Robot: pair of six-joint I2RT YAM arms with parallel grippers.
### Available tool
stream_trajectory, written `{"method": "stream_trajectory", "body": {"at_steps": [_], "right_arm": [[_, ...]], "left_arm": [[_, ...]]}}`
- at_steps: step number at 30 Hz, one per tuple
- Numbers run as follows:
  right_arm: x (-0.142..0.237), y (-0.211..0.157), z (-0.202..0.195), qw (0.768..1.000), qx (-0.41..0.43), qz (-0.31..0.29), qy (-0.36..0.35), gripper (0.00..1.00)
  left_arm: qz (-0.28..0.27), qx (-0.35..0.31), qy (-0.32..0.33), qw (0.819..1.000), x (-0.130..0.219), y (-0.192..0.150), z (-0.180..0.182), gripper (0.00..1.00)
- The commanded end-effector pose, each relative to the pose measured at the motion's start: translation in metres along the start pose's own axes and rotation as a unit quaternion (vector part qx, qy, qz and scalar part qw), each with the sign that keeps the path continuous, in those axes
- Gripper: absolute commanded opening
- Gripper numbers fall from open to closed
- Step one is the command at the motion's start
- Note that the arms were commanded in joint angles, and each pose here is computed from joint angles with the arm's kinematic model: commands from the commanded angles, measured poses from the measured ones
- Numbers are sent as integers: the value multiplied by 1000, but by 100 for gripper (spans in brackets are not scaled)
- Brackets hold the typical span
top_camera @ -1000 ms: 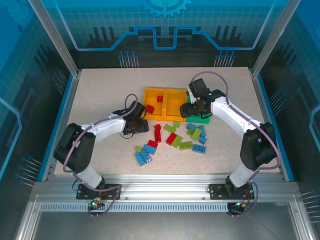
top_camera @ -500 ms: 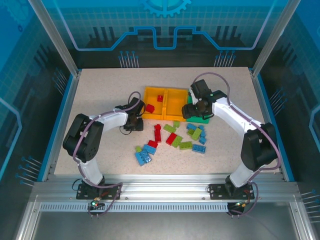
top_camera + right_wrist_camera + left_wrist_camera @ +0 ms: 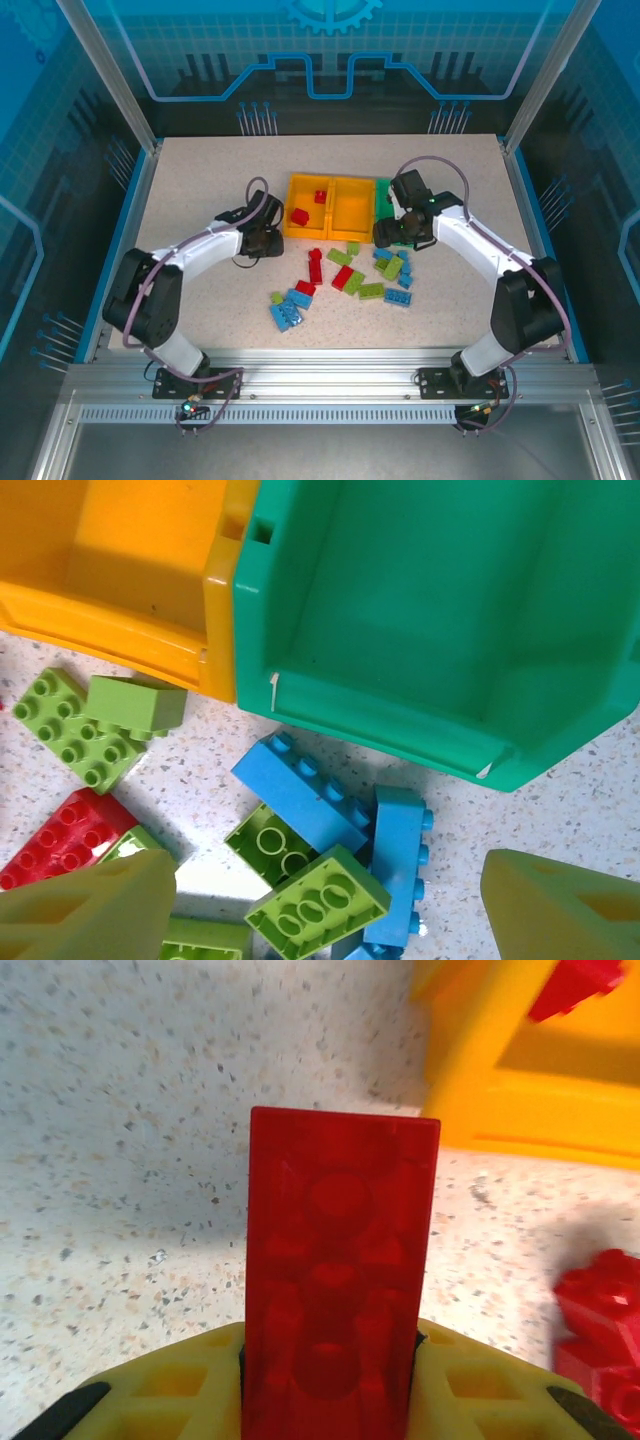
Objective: Sort the legos into containers by color
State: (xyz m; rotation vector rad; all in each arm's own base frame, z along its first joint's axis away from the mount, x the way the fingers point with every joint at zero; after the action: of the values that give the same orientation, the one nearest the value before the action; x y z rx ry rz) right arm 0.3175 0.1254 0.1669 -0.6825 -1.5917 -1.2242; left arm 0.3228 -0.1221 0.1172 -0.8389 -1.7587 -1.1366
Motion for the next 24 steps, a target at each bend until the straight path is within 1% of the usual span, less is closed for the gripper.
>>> {"method": "stream_trajectory", "body": {"at_steps": [1,4,8,10,14,18,21,24], "right_arm": [[10,1,20,999,-1,-19,30,81],[7,3,44,999,0,-21,40,81],[-1,4,68,998,-9,-27,60,81],[-4,4,72,997,-17,-22,65,80],[-7,-1,77,997,-36,-12,74,78],[-8,-6,79,998,-14,-8,59,78],[-11,-10,76,999,-6,3,43,77],[-17,-9,79,998,-6,14,53,76]], "left_arm": [[-31,20,-21,999,31,17,-10,28],[-59,12,-66,996,51,39,-32,28],[-58,-16,-113,992,55,66,-68,28],[-47,-27,-120,991,48,76,-83,28],[-19,-34,-117,992,19,86,-100,29],[2,-25,-116,993,-5,89,-109,32],[6,-13,-112,994,-14,91,-111,38],[7,-4,-111,994,-16,92,-111,48]]}}
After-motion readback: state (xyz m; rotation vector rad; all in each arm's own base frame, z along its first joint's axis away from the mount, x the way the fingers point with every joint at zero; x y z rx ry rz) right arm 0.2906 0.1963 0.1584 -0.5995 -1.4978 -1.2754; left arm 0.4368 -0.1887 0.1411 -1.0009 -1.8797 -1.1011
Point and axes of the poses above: each hand's point on the last joint's axis, 136 mm out from that joint toward the fingers, its own x axis back along the fingers, its own z axis along the line the jaws close on, y = z × x, the point moved 5 cm from there along x, back along the fingers, and after that the axes turned 12 degrees about x, right-handed, at the moved point
